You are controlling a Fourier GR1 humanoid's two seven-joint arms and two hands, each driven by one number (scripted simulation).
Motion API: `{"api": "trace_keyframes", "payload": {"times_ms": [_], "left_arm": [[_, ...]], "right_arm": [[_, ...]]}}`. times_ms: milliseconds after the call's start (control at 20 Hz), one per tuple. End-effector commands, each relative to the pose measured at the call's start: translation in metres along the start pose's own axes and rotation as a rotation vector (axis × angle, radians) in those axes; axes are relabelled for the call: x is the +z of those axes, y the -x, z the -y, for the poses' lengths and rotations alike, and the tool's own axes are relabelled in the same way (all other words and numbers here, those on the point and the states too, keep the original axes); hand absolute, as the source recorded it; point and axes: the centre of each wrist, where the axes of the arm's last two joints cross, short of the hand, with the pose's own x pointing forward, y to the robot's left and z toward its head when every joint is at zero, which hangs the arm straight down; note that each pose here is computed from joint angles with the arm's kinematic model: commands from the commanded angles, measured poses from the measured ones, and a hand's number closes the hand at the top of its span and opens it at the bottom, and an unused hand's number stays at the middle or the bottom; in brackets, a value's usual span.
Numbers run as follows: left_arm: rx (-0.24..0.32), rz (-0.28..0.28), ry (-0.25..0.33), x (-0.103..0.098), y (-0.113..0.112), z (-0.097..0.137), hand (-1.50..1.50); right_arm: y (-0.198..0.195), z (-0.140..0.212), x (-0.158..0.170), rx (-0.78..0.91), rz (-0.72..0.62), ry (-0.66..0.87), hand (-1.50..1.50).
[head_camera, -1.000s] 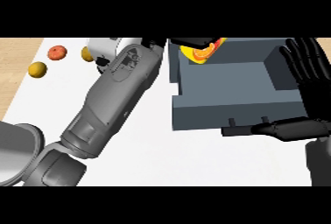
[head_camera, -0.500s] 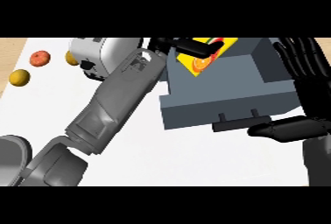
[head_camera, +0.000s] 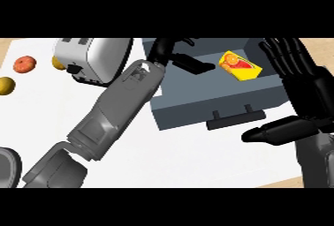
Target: Pick up the cup, place it into the drawer and close the drawer
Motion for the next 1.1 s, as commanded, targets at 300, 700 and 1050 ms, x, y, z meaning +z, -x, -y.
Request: {"api": "trace_keyframes", "payload": {"times_ms": [300, 700, 1050], "left_arm": [[0.275, 0.159, -0.031, 0.002, -0.011, 0.003, -1.50], [0.319, 0.190, -0.161, -0.003, -0.017, 0.000, -1.50], [0.375, 0.191, -0.199, 0.002, -0.005, -0.002, -1.50]], "right_arm": [[0.003, -0.039, -0.016, -0.187, 0.025, -0.417, 1.50], [-0.003, -0.026, 0.001, 0.163, -0.254, -0.686, -1.50], [0.020, -0.044, 0.022, 0.460, -0.338, -0.608, -1.50]]}}
